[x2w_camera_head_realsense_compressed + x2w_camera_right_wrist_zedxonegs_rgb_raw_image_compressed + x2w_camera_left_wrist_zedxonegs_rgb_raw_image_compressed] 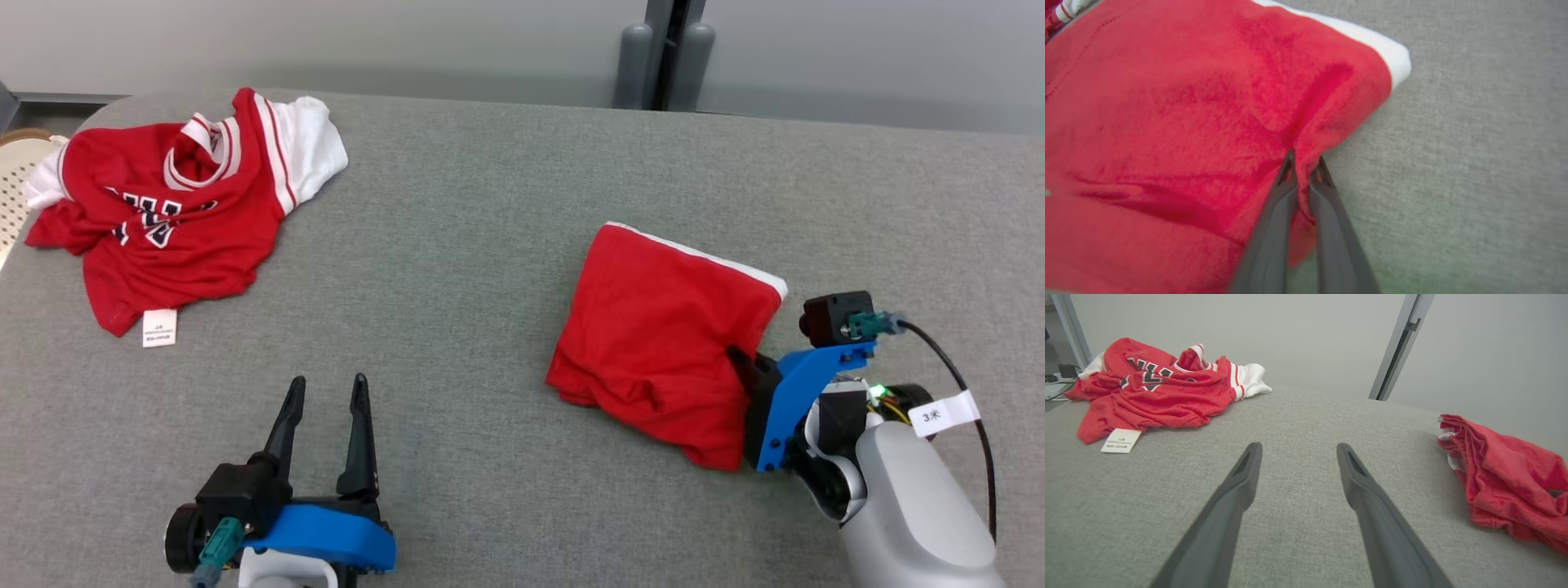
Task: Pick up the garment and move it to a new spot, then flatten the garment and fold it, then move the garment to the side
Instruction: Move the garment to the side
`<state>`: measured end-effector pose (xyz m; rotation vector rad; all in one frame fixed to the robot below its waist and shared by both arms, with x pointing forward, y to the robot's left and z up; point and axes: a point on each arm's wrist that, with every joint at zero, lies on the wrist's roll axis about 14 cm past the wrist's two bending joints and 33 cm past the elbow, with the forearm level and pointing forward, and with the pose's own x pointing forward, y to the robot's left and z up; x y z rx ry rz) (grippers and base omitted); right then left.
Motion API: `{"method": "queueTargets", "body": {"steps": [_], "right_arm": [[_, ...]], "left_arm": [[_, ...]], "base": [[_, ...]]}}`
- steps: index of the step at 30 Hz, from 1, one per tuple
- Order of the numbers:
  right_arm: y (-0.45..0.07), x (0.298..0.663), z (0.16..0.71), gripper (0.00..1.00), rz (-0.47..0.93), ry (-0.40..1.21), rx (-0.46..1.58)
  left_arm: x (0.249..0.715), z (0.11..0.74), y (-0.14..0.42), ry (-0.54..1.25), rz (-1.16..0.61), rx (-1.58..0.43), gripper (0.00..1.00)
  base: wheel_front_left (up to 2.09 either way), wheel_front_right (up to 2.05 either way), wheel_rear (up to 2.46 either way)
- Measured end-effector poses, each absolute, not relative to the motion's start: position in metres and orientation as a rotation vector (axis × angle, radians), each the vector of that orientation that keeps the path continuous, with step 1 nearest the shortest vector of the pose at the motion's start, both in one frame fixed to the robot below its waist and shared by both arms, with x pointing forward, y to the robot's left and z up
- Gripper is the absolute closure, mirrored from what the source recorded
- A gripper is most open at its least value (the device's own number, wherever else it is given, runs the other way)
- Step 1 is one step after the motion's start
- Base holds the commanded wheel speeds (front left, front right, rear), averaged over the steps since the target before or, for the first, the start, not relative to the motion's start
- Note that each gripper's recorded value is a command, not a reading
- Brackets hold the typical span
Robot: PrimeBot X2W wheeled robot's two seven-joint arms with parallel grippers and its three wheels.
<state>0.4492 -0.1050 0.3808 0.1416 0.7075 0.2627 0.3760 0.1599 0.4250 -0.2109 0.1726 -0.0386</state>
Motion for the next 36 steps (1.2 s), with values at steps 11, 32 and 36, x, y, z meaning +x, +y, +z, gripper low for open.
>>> {"method": "queueTargets", "body": {"steps": [11,32,36], "right_arm": [[-0.223,0.455,0.403,1.0,0.078,0.6,-0.033],[-0.379,0.425,0.418,1.0,-0.302,0.55,-0.144],[-0.396,0.45,0.425,1.0,-0.307,0.564,-0.206]], "left_arm": [[0.417,0.424,0.081,0.158,-0.291,-0.214,0.0],[0.445,0.395,-0.004,0.2,-0.58,-0.202,0.0],[0.448,0.389,0.016,0.212,-0.537,-0.18,0.0]], "base": [[0.0,0.0,0.0],[0.0,0.0,0.0],[0.0,0.0,0.0]]}}
